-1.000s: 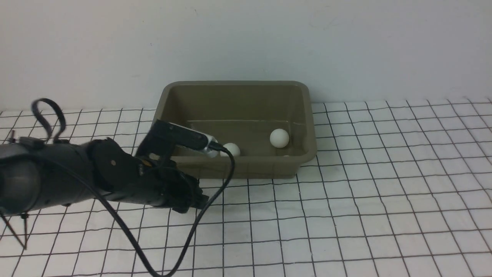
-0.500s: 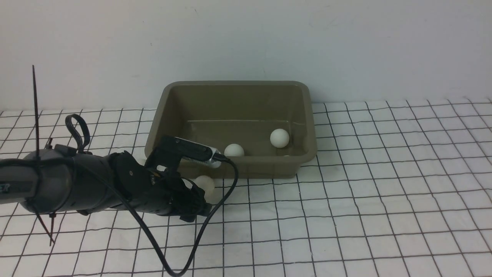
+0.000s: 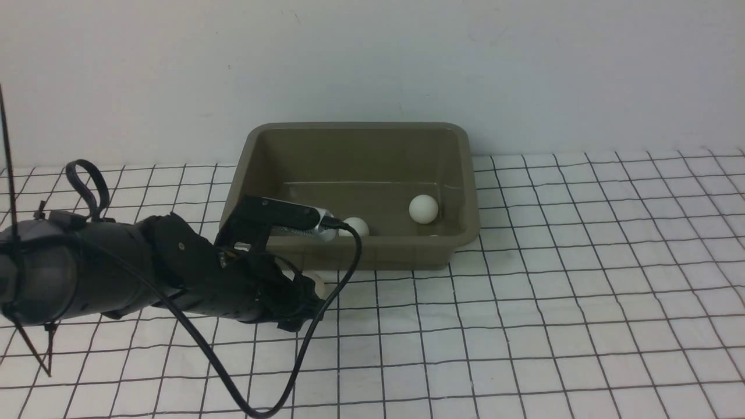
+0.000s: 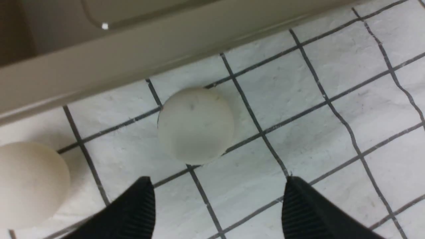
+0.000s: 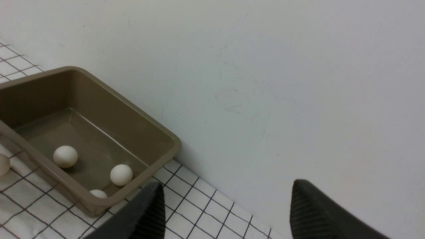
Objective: Put the table tennis balls into the box on the white checkered tablecloth.
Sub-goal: 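Reach for and grasp a ping pong ball on the table beside the basket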
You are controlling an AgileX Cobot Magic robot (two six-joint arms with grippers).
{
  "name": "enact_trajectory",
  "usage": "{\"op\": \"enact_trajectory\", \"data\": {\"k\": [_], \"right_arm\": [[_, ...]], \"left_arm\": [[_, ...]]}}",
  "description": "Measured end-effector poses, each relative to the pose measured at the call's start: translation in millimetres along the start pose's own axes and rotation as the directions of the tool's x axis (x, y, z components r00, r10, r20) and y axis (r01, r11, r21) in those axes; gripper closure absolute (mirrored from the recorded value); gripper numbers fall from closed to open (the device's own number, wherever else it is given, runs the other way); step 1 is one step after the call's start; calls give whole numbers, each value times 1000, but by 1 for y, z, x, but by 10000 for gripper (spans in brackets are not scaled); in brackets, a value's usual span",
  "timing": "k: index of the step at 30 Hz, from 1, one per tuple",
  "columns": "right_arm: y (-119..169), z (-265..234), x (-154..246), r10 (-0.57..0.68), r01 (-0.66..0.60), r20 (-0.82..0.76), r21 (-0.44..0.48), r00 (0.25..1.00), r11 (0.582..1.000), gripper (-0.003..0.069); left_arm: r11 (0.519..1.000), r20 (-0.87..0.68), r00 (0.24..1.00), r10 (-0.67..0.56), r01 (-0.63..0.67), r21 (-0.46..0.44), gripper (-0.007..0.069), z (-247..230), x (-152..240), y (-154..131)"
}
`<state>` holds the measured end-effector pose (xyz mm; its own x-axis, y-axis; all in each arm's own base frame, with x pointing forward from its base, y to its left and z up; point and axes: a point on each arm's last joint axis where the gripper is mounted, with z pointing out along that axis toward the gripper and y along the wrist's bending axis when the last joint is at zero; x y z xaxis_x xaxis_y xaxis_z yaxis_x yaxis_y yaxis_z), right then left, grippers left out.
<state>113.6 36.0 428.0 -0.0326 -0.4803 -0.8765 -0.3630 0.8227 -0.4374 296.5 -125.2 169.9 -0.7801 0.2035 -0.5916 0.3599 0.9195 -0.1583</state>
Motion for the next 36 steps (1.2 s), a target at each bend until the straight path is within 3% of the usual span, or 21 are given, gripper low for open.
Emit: {"op": "enact_trajectory", "data": {"k": [36], "right_arm": [[0, 0, 0, 0, 0, 0, 0, 1000, 1000, 197]], "left_arm": [[996, 52, 996, 67, -64, -62, 164, 31, -11, 1]]}}
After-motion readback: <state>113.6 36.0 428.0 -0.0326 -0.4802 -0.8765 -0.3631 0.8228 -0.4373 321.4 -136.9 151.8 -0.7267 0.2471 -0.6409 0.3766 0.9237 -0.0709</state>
